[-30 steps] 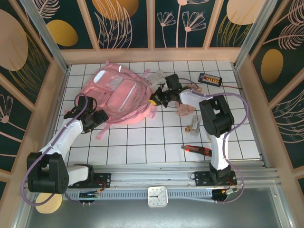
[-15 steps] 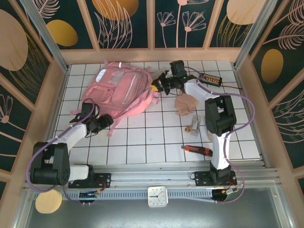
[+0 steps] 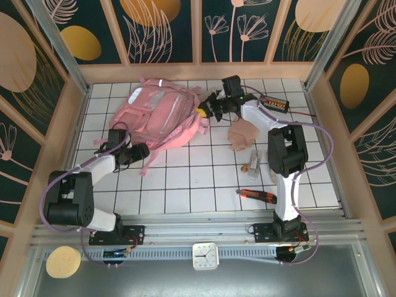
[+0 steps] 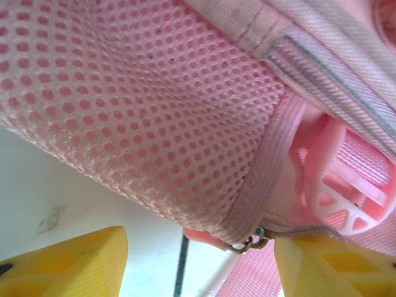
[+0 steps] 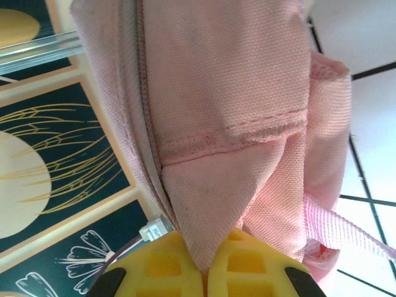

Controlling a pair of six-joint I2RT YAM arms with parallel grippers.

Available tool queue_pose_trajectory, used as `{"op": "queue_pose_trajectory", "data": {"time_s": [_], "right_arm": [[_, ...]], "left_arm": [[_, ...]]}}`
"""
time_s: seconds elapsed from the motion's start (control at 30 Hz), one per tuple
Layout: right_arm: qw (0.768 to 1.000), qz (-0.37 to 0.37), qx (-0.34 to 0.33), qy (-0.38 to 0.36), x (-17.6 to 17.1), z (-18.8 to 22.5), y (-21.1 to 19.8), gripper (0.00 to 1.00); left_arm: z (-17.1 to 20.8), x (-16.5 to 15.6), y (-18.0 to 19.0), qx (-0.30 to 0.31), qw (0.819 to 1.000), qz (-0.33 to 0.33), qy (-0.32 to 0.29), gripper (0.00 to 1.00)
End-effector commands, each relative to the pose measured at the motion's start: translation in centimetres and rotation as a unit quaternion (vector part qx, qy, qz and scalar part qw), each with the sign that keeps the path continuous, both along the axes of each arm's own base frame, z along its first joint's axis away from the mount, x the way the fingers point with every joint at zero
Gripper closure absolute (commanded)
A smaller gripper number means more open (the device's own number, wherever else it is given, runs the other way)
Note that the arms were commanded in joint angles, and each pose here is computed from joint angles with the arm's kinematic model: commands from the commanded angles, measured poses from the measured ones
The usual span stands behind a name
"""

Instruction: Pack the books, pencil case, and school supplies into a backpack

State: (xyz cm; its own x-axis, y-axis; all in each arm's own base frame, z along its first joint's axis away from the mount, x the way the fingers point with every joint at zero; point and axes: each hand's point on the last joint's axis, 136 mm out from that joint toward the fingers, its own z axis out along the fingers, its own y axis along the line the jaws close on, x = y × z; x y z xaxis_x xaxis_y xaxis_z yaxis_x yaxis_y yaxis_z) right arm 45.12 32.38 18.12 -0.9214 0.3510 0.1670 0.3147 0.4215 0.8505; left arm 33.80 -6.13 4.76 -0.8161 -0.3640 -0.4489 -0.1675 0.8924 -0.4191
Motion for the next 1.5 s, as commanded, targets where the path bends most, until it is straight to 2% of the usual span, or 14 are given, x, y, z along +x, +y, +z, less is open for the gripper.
{"op": "queue_pose_trajectory", "data": {"time_s": [0.0, 0.1, 0.23, 0.5, 0.77, 0.87, 1.03, 1.13, 1.3, 1.47], "right_arm": [[0.996, 0.005, 0.059, -0.061, 1.4, 8.0, 1.0, 1.0], [0.994, 0.0, 0.07, -0.08, 2.4, 10.9, 1.4, 1.0], [0.991, -0.002, 0.091, -0.095, 3.2, 14.1, 2.3, 1.0], [0.987, -0.009, 0.128, -0.097, 3.8, 17.6, 3.5, 1.0], [0.986, -0.006, 0.139, -0.093, 3.1, 18.5, 4.4, 1.0], [0.986, -0.011, 0.139, -0.093, 3.2, 18.7, 4.2, 1.0], [0.985, -0.012, 0.142, -0.096, 3.3, 18.9, 4.2, 1.0], [0.985, -0.016, 0.142, -0.096, 3.3, 19.0, 4.1, 1.0], [0.985, -0.017, 0.146, -0.094, 3.3, 19.0, 4.2, 1.0], [0.985, -0.017, 0.145, -0.089, 3.3, 18.5, 4.3, 1.0]], "left_arm": [[5.4, 2.2, -1.3, -0.036, 0.993, -0.033, -0.107, 0.36], [8.3, 1.7, -2.1, -0.071, 0.986, -0.043, -0.143, 0.34], [9.8, 0.6, -3.1, -0.144, 0.975, -0.064, -0.16, 0.35], [9.3, -0.3, -1.8, -0.153, 0.972, -0.063, -0.165, 0.44], [8.6, 1.5, -2.7, -0.199, 0.963, -0.082, -0.164, 0.46], [7.3, 1.8, -1.9, -0.172, 0.971, -0.077, -0.145, 0.47], [6.8, 2.0, 0.6, -0.131, 0.98, -0.035, -0.145, 0.41], [6.2, 2.2, 1.4, -0.126, 0.982, -0.025, -0.14, 0.42], [5.2, 3.0, 1.8, -0.088, 0.988, -0.053, -0.116, 0.46], [6.1, 3.8, 2.3, -0.038, 0.989, -0.087, -0.115, 0.52]]}}
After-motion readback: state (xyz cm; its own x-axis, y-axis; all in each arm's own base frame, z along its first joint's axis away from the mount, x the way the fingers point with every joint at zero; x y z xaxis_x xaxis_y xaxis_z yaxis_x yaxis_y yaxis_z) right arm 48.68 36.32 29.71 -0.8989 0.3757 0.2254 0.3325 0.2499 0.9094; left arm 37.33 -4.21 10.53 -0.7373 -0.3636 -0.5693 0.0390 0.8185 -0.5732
